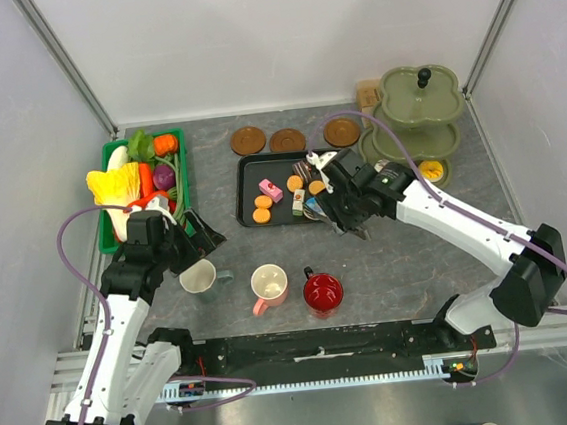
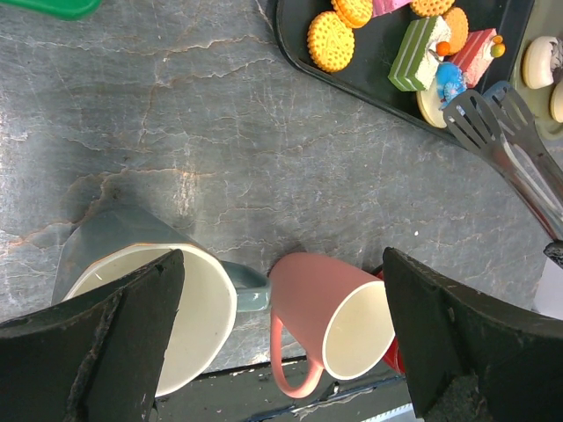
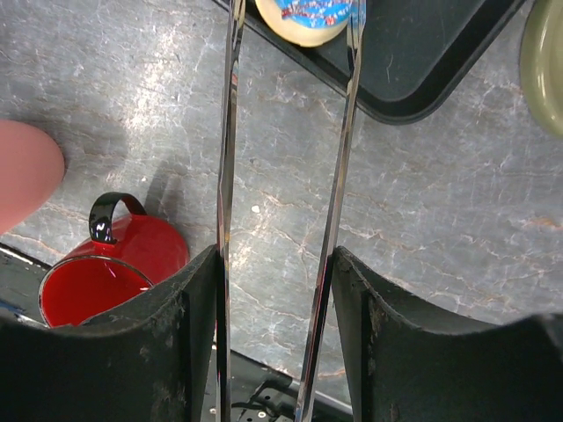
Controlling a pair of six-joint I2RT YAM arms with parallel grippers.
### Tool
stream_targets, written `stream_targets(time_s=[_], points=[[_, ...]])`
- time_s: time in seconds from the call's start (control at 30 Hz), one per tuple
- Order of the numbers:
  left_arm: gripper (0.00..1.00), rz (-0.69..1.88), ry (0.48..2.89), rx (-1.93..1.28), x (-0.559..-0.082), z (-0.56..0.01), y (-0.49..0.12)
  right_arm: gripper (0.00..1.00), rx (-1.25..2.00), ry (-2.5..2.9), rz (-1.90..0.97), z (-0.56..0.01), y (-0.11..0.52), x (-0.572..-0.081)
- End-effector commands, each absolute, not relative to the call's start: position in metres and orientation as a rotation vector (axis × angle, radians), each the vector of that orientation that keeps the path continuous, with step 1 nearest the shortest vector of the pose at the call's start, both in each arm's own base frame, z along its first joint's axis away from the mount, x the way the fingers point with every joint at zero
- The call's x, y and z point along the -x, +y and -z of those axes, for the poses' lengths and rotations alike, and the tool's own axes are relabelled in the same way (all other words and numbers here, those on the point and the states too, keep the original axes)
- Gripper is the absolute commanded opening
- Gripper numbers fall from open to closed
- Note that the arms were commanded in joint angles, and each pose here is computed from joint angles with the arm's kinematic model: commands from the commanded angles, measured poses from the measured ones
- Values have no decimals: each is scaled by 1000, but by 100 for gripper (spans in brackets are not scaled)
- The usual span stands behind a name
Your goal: Serve the afternoon tea
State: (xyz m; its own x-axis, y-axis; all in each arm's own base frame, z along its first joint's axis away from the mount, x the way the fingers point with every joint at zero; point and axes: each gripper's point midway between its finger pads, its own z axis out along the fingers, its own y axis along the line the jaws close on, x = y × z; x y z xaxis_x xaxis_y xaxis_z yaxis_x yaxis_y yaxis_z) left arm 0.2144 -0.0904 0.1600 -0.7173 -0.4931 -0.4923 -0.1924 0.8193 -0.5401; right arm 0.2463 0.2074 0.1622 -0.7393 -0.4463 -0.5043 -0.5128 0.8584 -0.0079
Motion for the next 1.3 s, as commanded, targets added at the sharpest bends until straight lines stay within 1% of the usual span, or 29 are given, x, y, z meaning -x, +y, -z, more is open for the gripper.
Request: stream_targets(time_s=[0.0, 0.17, 0.53, 0.9, 1.2, 1.27], points=[[99, 644, 2317, 469, -218, -168, -94, 59, 740, 2454, -152, -181, 214, -259], [99, 644, 2318, 470, -218, -167, -94, 59, 793, 2453, -177, -179, 226, -258], [99, 648, 2326, 465, -218, -166, -95, 55, 790, 2477, 6, -167, 215, -270], [99, 652, 2327, 461, -219, -166, -96, 51, 821, 2475, 28, -166, 223, -271], [99, 653, 2327, 463, -219, -166, -96, 34, 777, 2445, 21, -180, 224, -273], [99, 653, 2328, 465, -219, -166, -96, 32, 768, 2433, 9, -186, 224, -273]])
